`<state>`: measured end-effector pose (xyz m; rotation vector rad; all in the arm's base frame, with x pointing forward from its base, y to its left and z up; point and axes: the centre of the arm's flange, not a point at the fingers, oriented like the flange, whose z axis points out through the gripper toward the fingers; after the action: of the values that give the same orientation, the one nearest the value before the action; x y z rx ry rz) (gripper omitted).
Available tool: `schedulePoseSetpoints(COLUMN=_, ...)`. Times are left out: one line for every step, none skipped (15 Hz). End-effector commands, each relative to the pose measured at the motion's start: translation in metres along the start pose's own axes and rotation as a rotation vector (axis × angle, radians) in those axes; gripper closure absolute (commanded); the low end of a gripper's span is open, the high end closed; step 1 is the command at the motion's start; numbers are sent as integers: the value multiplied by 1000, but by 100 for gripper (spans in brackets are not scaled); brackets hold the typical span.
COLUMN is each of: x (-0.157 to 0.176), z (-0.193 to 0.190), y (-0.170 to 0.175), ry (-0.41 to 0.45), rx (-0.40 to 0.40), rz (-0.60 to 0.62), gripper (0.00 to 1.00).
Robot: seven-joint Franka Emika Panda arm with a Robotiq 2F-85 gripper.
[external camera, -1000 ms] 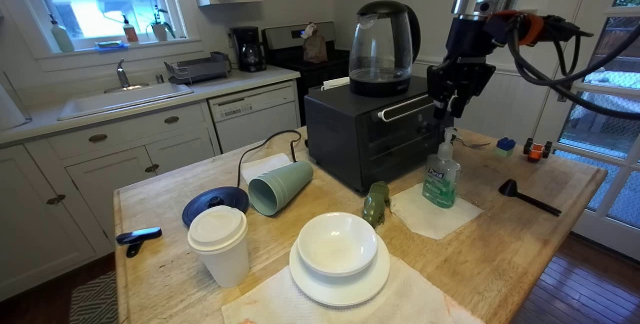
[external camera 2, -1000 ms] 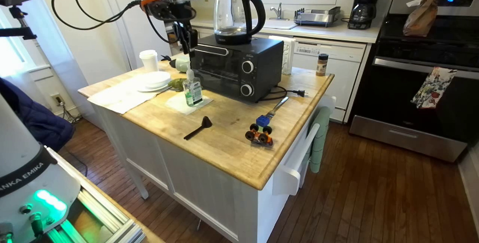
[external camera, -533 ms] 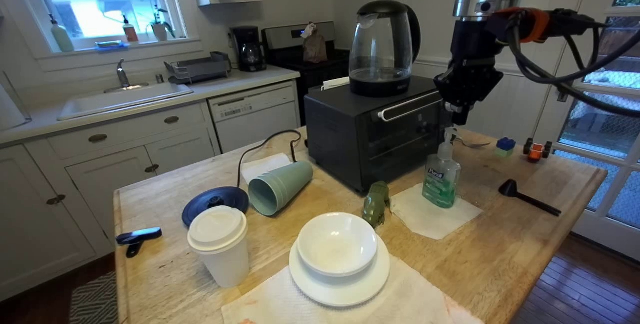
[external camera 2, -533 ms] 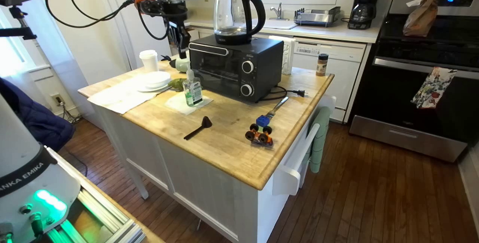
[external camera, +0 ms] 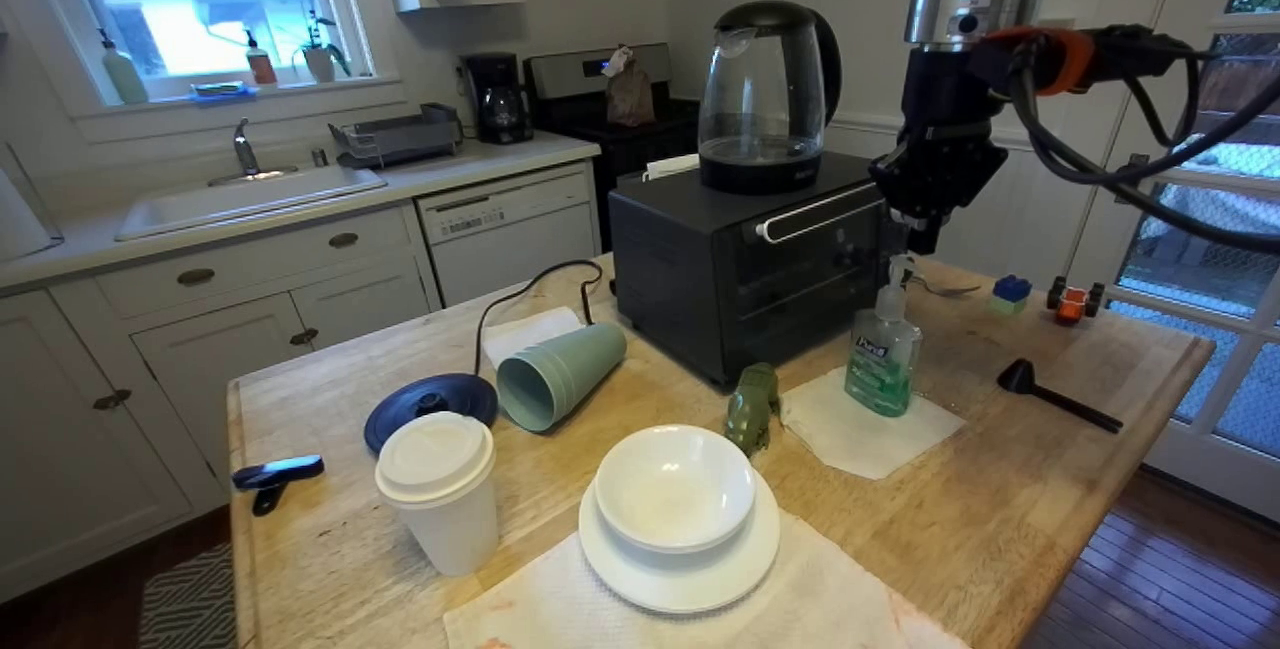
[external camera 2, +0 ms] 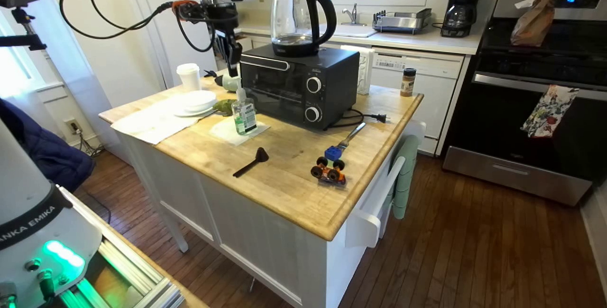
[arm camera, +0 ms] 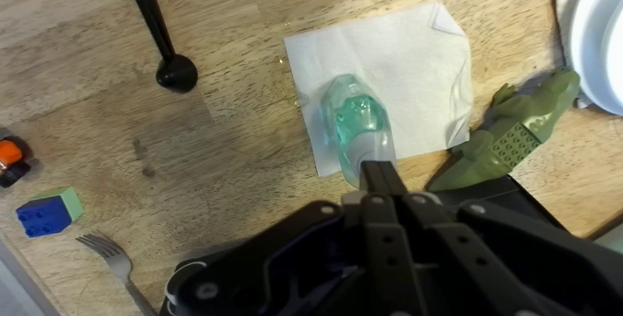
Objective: Pump the hand wash bottle once
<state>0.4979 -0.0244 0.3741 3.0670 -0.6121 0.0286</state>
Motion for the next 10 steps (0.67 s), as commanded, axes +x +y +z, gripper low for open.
schedulePoseSetpoints(x=3, z=7, y=-5, ry=27, rx=0, rz=15, gripper=100)
schedulePoseSetpoints(x=4, z=8, y=-5, ry=29, rx=3, rz=14, gripper=100)
schedulePoseSetpoints(x=5, z=9, y=-6, ry=32, rx=6, rz=13, gripper=100)
schedulePoseSetpoints(x=6, z=10, y=-6, ry=36, rx=6, rz=14, gripper=100)
schedulePoseSetpoints(x=6, z=12, y=-6, ry=42, rx=11, rz=10, gripper=100)
schedulePoseSetpoints(x=7, z=14, y=-8, ry=48, rx=19, rz=10, gripper=100)
schedulePoseSetpoints(x=7, z=15, y=-9, ry=50, rx=22, rz=12, gripper=100)
schedulePoseSetpoints(x=7, z=17, y=-10, ry=53, rx=23, rz=8, gripper=100)
schedulePoseSetpoints(x=7, z=18, y=-10, ry=55, rx=19, rz=6, gripper=100)
schedulePoseSetpoints(x=8, z=19, y=-11, ry=53, rx=20, rz=3, gripper=100)
